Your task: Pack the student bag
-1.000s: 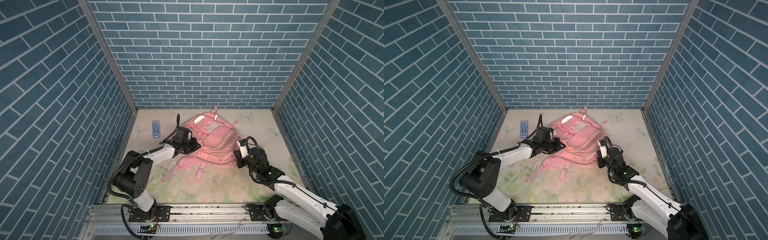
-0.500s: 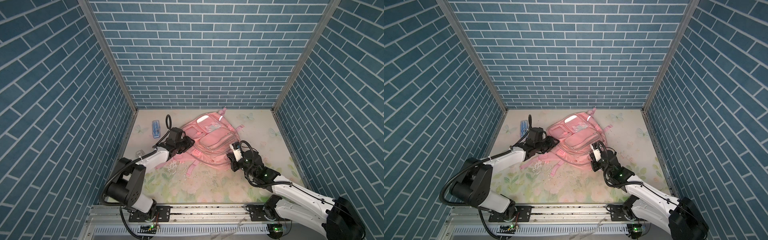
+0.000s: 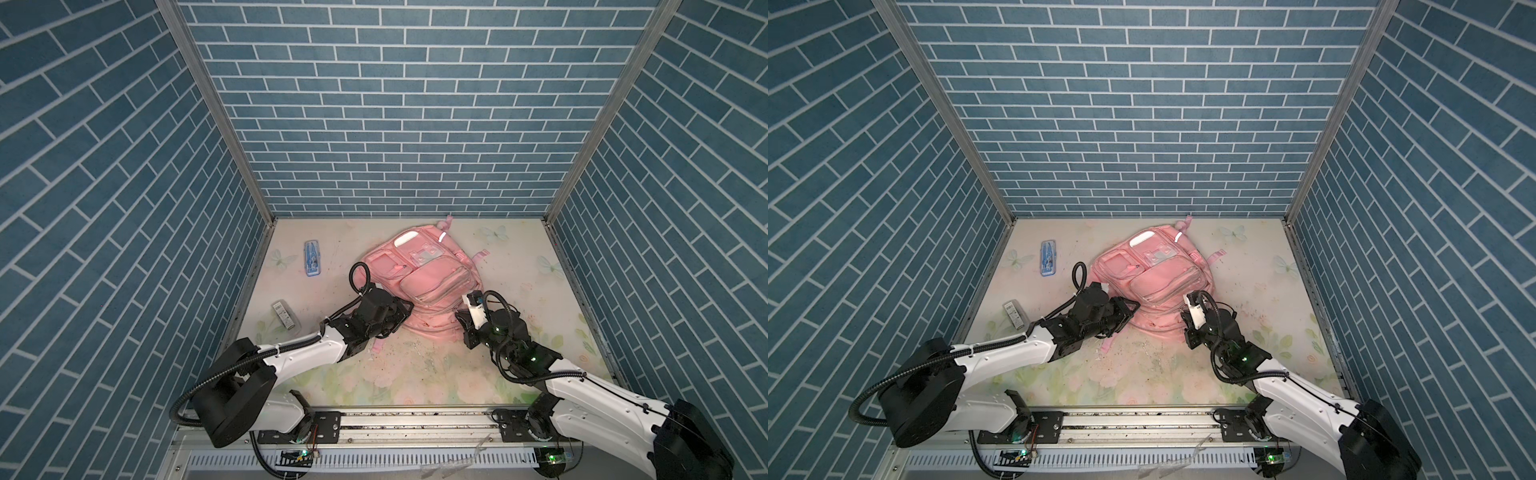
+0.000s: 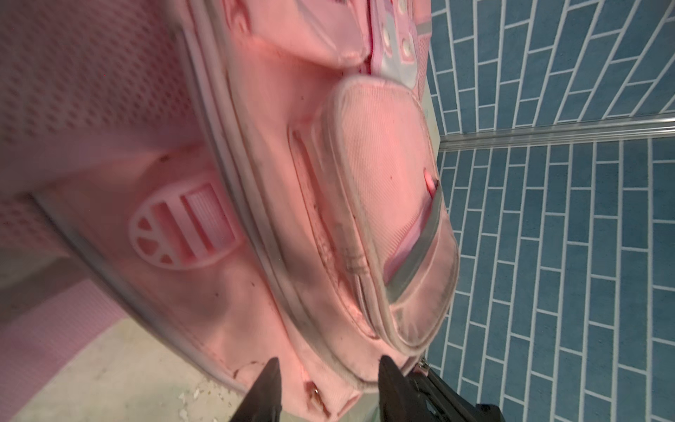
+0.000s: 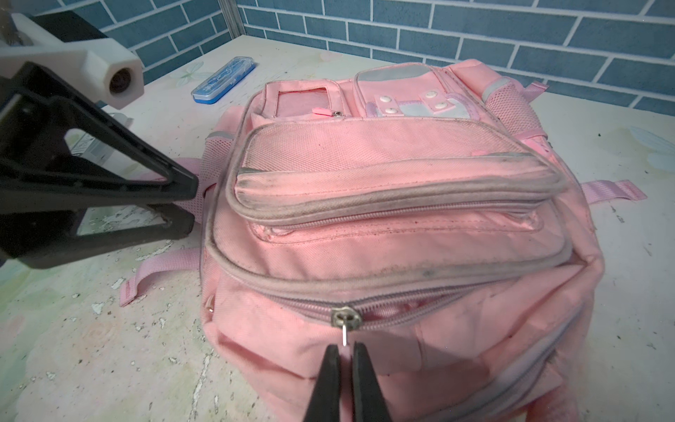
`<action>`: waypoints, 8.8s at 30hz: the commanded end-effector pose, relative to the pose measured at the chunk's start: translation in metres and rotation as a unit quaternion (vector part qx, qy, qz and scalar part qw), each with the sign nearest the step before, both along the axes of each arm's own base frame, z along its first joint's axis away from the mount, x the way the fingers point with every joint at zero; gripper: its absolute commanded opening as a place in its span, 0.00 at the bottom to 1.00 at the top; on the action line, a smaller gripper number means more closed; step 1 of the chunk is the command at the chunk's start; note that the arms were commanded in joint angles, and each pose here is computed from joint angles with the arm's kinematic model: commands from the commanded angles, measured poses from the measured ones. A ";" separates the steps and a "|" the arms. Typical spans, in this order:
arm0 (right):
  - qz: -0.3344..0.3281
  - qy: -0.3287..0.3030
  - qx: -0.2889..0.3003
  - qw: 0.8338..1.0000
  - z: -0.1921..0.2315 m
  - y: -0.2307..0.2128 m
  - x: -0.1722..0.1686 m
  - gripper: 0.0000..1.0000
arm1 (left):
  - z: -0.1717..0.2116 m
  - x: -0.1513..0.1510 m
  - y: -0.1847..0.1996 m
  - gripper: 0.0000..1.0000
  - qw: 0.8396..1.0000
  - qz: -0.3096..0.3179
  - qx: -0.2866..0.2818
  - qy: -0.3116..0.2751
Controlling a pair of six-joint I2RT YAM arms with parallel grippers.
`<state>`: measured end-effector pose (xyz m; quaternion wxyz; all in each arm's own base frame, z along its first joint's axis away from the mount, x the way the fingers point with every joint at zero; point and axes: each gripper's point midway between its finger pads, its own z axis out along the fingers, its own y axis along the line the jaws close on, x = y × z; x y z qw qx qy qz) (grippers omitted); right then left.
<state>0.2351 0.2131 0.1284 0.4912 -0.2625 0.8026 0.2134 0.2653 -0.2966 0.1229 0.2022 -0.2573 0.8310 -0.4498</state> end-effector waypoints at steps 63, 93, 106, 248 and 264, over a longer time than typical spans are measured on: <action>-0.024 0.063 0.054 0.996 0.017 0.001 0.011 0.00 | 0.003 0.104 0.034 0.03 0.976 -0.190 0.093 -0.046; 0.011 0.045 0.079 0.996 0.002 0.006 -0.009 0.00 | 0.029 0.009 -0.072 0.56 0.996 0.000 -0.086 0.002; 0.008 0.048 0.069 0.996 -0.007 0.008 -0.009 0.00 | 0.003 0.026 -0.083 0.39 0.997 0.009 -0.077 0.014; -0.239 0.195 0.078 0.948 -0.024 -0.097 0.082 0.58 | 0.006 -0.019 -0.036 0.54 0.503 -0.630 0.404 -0.432; -0.025 -0.015 0.041 0.999 0.032 -0.059 0.062 0.50 | -0.002 0.009 -0.039 0.10 0.510 -0.563 0.474 -0.446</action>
